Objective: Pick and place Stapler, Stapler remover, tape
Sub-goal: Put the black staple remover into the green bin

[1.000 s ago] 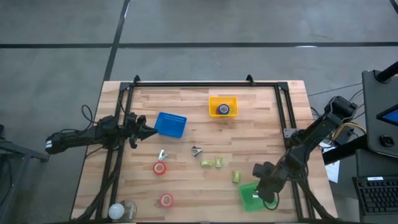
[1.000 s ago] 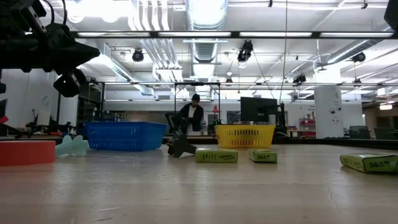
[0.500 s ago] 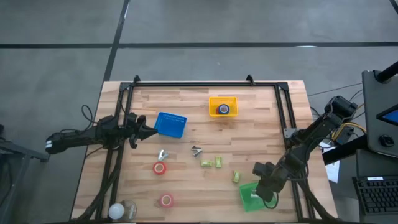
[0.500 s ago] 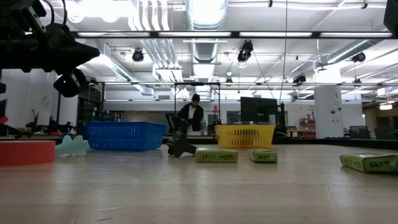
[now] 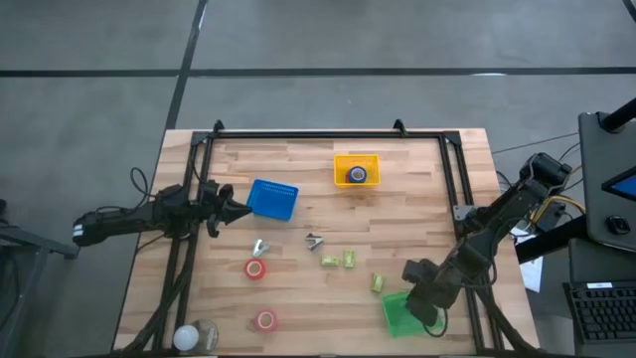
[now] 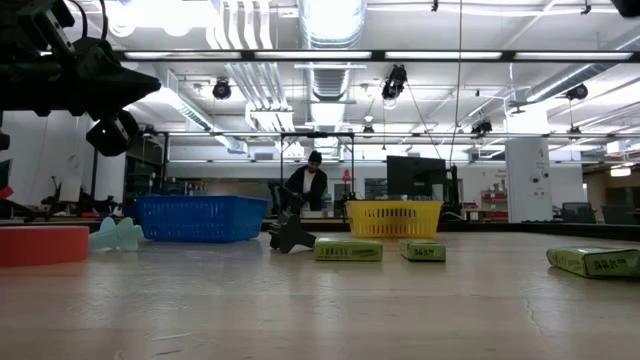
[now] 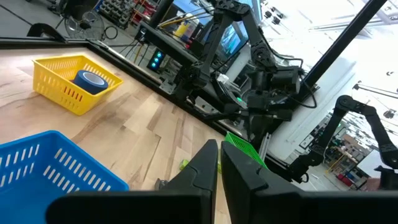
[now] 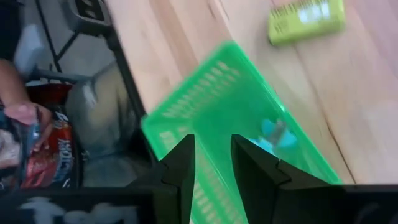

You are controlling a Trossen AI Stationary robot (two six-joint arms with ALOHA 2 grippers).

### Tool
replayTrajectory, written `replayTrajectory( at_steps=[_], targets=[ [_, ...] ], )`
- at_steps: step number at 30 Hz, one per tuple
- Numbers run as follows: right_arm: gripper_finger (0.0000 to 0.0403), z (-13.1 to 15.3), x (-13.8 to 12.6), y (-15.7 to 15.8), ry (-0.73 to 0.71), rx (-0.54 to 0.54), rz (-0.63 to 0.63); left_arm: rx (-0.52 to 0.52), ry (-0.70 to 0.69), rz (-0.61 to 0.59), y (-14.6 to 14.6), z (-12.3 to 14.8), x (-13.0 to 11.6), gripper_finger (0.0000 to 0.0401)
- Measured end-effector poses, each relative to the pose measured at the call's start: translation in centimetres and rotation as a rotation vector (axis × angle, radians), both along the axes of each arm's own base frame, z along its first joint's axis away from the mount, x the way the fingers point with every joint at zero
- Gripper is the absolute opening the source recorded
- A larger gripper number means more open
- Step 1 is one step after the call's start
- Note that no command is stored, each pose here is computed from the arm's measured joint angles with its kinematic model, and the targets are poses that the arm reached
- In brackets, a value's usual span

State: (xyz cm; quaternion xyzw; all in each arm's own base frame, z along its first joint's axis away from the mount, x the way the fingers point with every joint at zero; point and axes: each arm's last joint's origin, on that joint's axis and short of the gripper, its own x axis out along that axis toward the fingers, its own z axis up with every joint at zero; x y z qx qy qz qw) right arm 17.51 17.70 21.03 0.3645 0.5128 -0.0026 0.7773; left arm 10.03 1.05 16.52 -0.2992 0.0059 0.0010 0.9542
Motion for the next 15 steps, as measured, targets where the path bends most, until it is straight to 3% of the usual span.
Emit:
replayTrajectory(
  at_steps=[6,15],
  targets=[
    [0.0099,2.0,0.8,0.4,-0.121,-0.045,0.038,0.0,0.0,-0.001,0.0,0.0,0.0,0.0023],
    [0.0082,4.1,1.7,0.4,-0.341,-0.263,0.049,0.0,0.0,0.0,0.0,0.0,0.0,0.0023]
  ],
)
